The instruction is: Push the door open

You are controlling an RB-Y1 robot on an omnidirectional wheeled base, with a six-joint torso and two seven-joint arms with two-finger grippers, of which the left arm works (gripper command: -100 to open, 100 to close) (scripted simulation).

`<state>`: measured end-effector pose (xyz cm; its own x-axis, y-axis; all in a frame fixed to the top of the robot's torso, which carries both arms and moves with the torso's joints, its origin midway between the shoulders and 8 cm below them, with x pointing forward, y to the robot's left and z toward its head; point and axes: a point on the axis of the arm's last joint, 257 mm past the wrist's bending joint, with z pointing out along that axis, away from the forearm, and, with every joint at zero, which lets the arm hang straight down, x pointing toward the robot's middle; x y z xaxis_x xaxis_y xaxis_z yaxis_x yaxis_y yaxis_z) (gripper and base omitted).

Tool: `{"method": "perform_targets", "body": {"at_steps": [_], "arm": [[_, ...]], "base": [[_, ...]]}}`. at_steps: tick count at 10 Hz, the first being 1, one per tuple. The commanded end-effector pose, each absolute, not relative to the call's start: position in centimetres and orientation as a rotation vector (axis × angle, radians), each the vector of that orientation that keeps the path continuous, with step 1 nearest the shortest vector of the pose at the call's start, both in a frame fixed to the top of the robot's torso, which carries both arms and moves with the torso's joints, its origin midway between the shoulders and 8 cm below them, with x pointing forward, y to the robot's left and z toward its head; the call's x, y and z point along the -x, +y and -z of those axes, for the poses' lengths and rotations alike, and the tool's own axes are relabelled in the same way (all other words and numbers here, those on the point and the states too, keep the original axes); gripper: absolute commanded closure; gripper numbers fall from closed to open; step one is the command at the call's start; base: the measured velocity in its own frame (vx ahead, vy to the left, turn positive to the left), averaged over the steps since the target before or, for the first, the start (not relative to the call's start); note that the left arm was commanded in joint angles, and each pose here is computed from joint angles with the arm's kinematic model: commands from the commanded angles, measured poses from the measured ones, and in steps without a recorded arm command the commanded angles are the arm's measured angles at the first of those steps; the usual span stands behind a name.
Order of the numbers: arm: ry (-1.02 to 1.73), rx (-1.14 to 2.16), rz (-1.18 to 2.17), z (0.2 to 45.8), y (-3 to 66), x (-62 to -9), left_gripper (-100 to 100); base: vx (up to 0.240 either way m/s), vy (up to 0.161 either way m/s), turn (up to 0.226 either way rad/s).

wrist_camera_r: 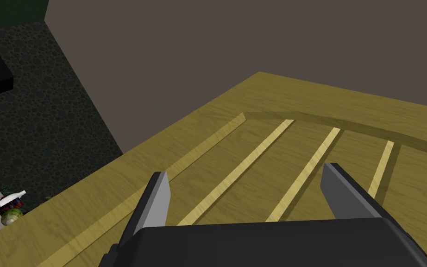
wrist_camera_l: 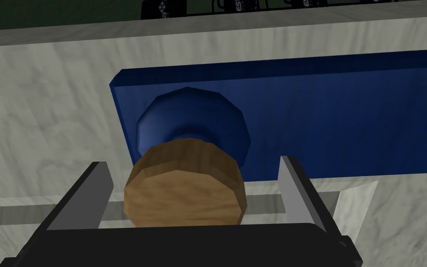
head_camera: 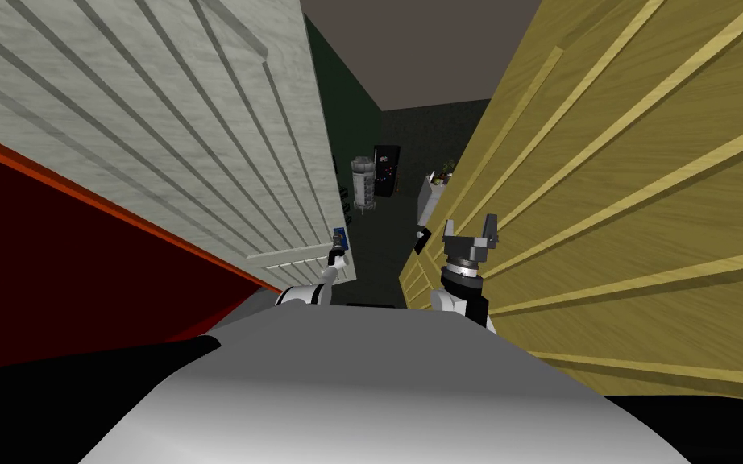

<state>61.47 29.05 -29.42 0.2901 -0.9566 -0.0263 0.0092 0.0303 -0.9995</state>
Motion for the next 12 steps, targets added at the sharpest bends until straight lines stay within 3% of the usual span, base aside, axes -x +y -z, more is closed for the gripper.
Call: {"method": "perform_targets", "body": {"at_steps": [1, 6, 12], "arm": [[0.995, 1.303, 0.975, 29.4, 29.1, -61.5, 100], [0.995, 1.303, 0.975, 29.4, 29.1, -61.5, 100], [0.926, 1.31, 0.888, 28.5, 33.6, -61.1, 100]], "base": [[-0.012, 0.0, 0.005], [-0.018, 0.0, -0.003], [0.165, 0.022, 0.063]]}}
